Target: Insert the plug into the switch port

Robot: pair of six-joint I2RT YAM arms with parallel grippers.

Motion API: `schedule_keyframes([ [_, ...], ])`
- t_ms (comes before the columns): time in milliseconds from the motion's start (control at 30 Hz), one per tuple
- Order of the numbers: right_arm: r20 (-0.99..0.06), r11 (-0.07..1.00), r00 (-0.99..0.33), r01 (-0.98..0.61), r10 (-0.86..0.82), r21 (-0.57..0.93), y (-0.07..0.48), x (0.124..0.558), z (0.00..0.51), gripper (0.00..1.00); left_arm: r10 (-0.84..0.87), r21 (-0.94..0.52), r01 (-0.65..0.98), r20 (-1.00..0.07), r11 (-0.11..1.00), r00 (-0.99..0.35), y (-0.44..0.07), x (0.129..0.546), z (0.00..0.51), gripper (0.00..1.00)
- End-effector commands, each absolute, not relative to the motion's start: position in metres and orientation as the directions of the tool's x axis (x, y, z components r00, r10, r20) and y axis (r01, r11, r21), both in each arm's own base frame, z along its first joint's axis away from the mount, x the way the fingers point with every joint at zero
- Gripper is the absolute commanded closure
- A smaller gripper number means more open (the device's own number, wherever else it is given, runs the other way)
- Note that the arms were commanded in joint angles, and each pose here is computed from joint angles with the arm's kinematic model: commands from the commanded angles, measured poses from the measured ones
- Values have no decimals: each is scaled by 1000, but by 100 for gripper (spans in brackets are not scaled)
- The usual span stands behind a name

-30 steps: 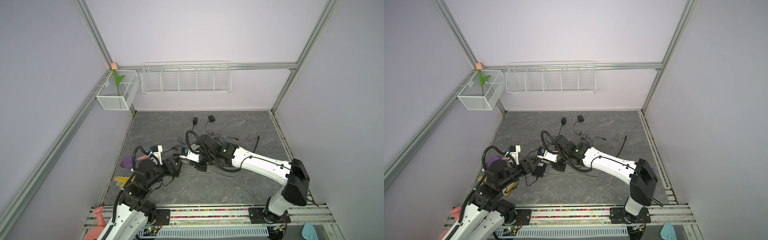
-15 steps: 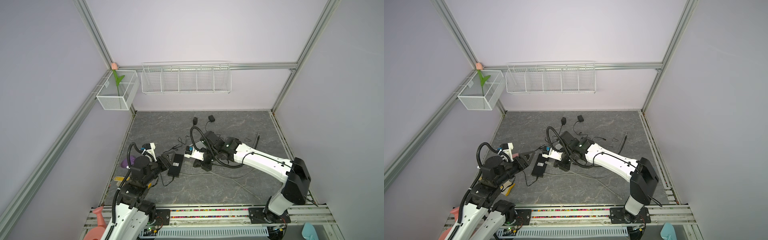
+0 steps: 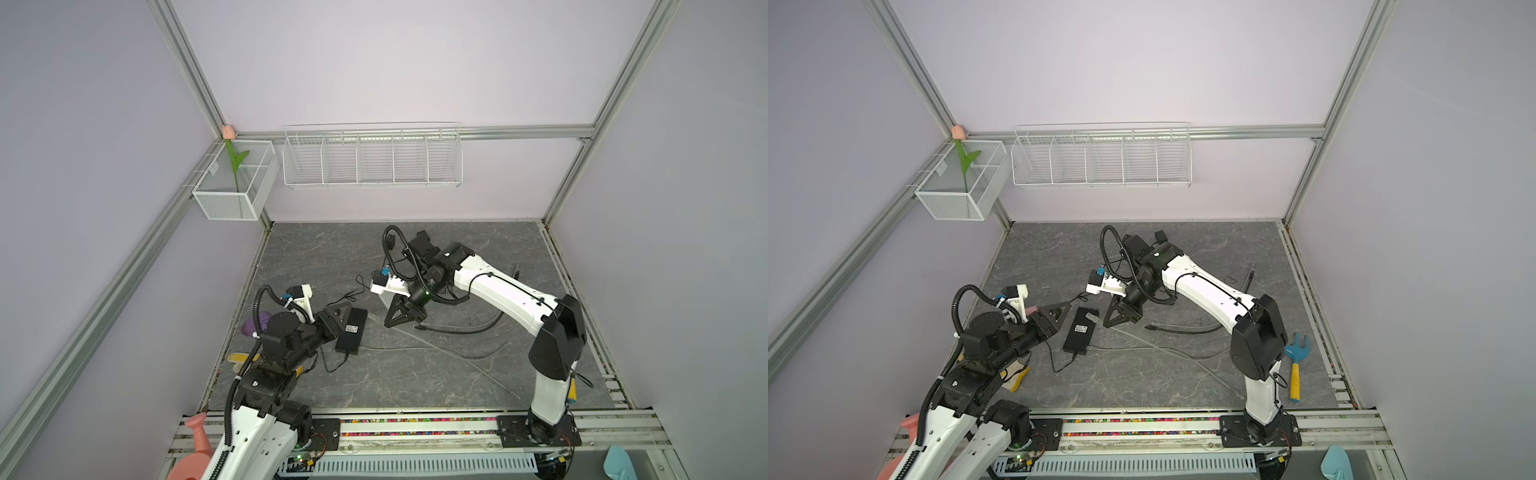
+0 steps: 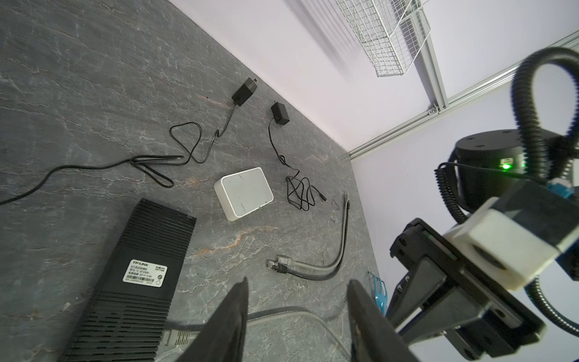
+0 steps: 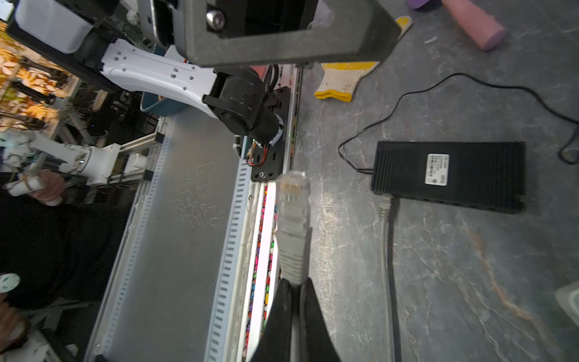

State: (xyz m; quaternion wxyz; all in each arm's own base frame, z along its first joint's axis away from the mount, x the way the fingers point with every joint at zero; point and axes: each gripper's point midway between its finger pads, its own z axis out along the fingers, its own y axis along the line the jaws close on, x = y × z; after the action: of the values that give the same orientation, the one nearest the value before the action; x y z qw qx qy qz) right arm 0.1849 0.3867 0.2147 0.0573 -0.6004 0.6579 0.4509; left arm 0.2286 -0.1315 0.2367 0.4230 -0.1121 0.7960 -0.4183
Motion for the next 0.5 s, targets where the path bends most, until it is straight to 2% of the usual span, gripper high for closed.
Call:
schedule_keyframes([
  [0,-598,-171,-283,-790,-750,588,380,169,221,93,-537,-779,200,-569,594,-622,-136,228,241,51],
  [200,-573,-65,-300,-846,-762,529,387,190,204,93,-522,-852,233,-480,468,-706,-161,223,231,50],
  [333,-558,-15,-295,-875,-775,484,393,198,194,93,-504,-853,227,-471,470,-724,-172,216,217,50],
  [467,-527,14,-275,-896,-804,445,398,199,183,93,-510,-873,235,-447,427,-735,-181,215,216,50],
])
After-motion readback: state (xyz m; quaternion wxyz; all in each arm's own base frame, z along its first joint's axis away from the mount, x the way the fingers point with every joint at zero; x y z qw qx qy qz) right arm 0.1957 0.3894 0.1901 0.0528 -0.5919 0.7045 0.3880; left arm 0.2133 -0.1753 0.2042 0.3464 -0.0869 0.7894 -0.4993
